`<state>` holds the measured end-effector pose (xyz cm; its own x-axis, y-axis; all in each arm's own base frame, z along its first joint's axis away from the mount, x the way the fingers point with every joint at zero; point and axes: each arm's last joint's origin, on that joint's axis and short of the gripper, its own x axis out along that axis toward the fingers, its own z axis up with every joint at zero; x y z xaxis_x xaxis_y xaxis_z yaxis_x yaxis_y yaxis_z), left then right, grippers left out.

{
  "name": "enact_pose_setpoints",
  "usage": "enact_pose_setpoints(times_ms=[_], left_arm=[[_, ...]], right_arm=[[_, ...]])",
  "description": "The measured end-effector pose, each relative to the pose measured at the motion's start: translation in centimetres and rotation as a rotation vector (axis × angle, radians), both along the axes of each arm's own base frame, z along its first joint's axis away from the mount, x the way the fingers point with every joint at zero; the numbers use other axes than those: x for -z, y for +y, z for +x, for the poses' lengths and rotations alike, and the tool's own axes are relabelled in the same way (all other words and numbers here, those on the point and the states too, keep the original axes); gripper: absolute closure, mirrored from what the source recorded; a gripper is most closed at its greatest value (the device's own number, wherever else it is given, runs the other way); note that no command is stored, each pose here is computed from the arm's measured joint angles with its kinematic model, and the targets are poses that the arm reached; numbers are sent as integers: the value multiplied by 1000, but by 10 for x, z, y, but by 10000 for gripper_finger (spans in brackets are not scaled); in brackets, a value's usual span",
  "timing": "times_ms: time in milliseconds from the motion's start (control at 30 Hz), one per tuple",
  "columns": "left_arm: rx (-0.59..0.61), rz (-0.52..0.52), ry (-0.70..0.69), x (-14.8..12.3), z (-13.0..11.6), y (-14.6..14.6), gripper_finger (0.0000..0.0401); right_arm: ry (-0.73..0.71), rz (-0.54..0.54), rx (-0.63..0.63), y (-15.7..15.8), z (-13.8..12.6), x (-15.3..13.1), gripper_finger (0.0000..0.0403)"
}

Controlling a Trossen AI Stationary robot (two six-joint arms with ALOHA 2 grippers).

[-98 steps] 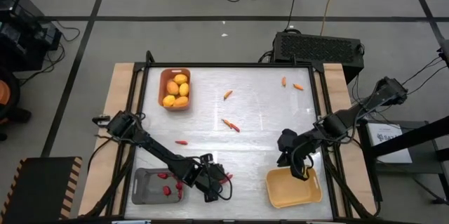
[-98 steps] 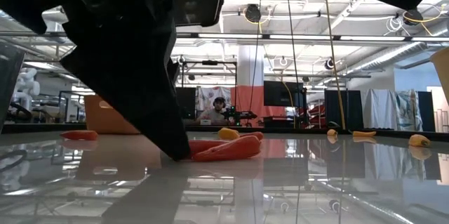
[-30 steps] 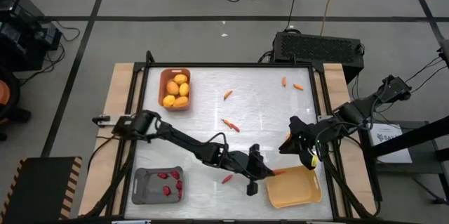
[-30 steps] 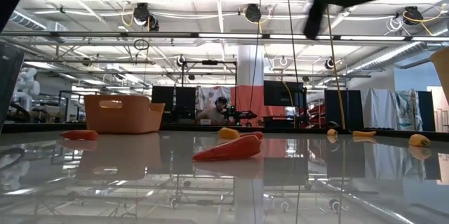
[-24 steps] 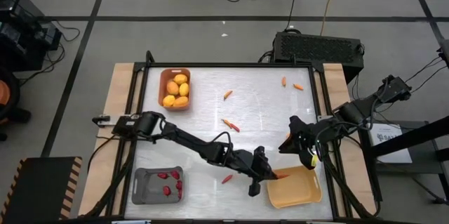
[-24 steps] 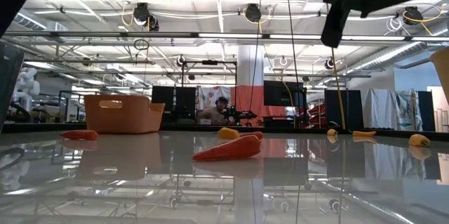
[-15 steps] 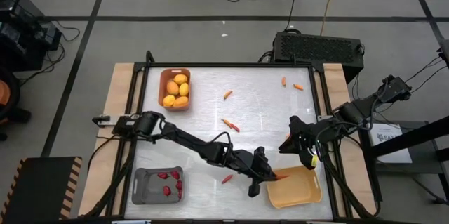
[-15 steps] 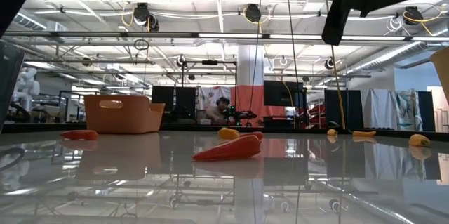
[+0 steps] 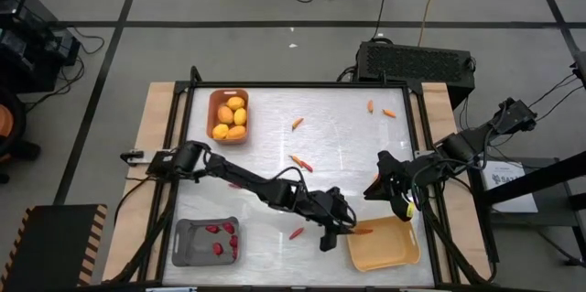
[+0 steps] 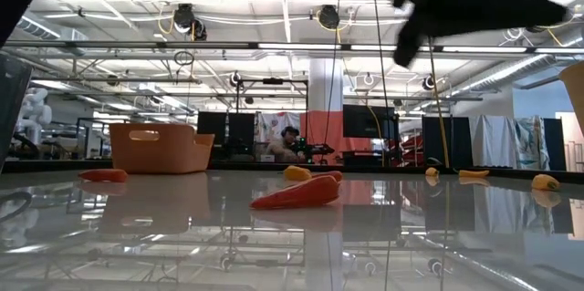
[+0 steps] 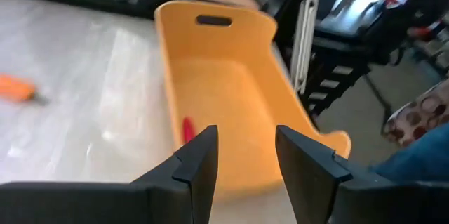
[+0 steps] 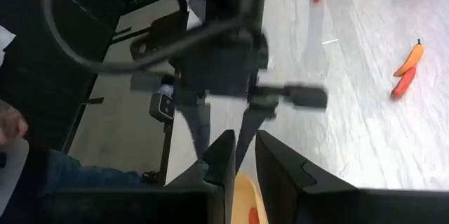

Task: Sort produce into baskets
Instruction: Put the orange chili pepper into the yellow bin

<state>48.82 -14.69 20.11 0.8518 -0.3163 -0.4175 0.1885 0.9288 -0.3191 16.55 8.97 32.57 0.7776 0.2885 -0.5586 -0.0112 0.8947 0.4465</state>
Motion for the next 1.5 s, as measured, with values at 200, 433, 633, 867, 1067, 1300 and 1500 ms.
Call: enact_pose_setpoints(times_ms=[200, 433, 633, 867, 1067, 1300, 1500], left_arm=[[-18, 115, 231, -29, -26, 32, 251], [-91, 334, 498, -44, -58, 82, 251], [-92, 495, 720, -28, -74, 128, 251], [-81, 579, 752, -9, -76, 171, 251], [-20, 612, 771, 2, -77, 187, 251], [51, 616, 794, 29, -68, 190, 251], [55, 624, 838, 50, -64, 191, 251]], right_arm=[[7, -3, 0, 0, 0, 1, 353], [13, -8, -1, 0, -1, 2, 353], [19, -10, 0, -1, -1, 2, 353], [29, -16, 0, -1, -1, 3, 353], [73, -43, -1, -2, -4, 7, 353], [92, -58, -4, -3, -5, 9, 353], [91, -64, -8, -3, -5, 9, 353]])
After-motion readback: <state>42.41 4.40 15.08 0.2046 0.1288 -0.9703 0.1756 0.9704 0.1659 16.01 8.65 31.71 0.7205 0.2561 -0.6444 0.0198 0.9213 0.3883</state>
